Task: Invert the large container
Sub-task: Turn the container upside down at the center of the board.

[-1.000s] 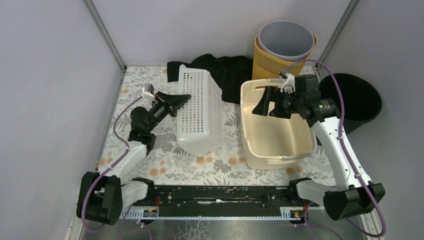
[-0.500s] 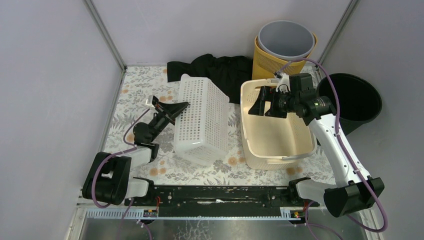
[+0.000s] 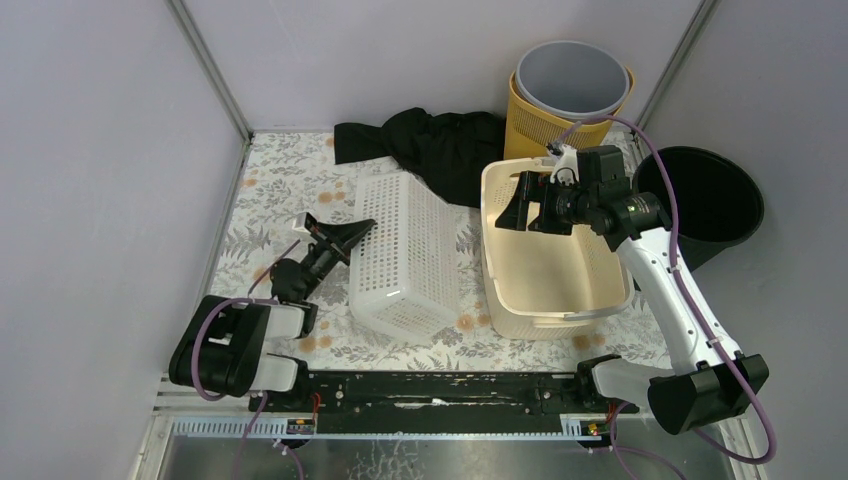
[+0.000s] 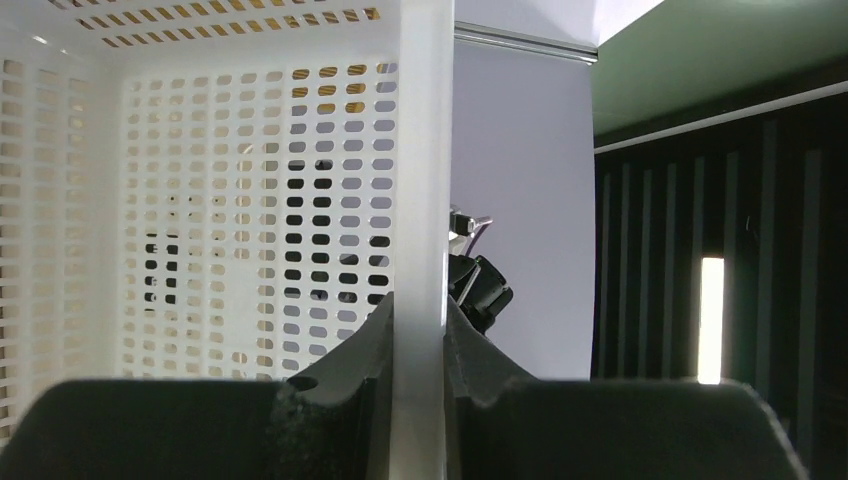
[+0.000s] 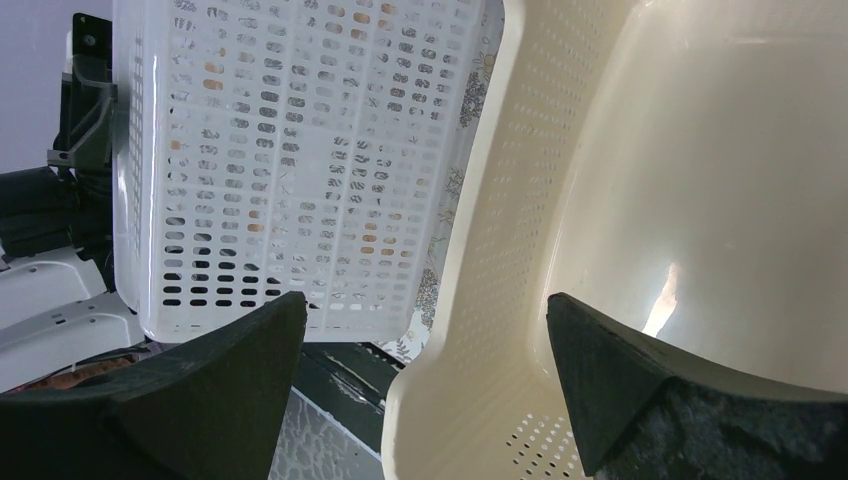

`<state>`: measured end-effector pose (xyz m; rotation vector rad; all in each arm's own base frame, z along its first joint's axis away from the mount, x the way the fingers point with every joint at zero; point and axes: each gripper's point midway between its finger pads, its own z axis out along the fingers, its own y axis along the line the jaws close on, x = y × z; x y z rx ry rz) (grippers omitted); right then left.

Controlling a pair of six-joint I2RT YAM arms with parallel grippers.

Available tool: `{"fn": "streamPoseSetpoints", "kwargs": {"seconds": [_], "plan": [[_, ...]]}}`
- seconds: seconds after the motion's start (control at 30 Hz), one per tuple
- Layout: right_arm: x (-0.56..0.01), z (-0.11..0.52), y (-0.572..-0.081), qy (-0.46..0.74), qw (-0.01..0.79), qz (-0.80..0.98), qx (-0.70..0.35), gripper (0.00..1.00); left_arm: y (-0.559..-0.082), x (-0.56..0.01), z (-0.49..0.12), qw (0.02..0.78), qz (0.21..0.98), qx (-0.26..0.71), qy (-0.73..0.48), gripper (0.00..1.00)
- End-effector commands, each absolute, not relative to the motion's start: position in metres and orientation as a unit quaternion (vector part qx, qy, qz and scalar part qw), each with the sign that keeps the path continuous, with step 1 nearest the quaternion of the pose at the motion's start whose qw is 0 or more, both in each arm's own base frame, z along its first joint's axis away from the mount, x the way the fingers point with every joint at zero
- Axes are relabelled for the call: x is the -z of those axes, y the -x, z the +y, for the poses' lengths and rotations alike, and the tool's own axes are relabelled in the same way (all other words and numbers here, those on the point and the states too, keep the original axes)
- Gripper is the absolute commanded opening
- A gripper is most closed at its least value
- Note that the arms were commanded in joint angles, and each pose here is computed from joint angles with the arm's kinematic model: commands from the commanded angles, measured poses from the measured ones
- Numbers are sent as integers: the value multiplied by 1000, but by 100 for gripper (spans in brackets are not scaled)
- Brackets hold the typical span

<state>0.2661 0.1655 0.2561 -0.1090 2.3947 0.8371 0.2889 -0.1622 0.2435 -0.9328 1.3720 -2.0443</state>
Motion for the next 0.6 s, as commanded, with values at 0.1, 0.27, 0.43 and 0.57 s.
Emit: {"fn": "streamPoseSetpoints", "kwargs": {"seconds": [0.1, 0.27, 0.43, 0.57], "plan": [[-266, 169, -268, 48, 318, 891, -320, 97, -286, -252, -160, 283, 498, 757, 314, 35], [-264, 170, -268, 49, 317, 891, -321, 97, -285, -246, -161, 283, 506, 751, 315, 46], [-263, 170, -267, 50, 315, 891, -322, 97, -285, -241, -164, 283, 522, 743, 309, 52], [-263, 170, -266, 51, 315, 891, -322, 97, -285, -233, -167, 286, 541, 729, 307, 55]]}}
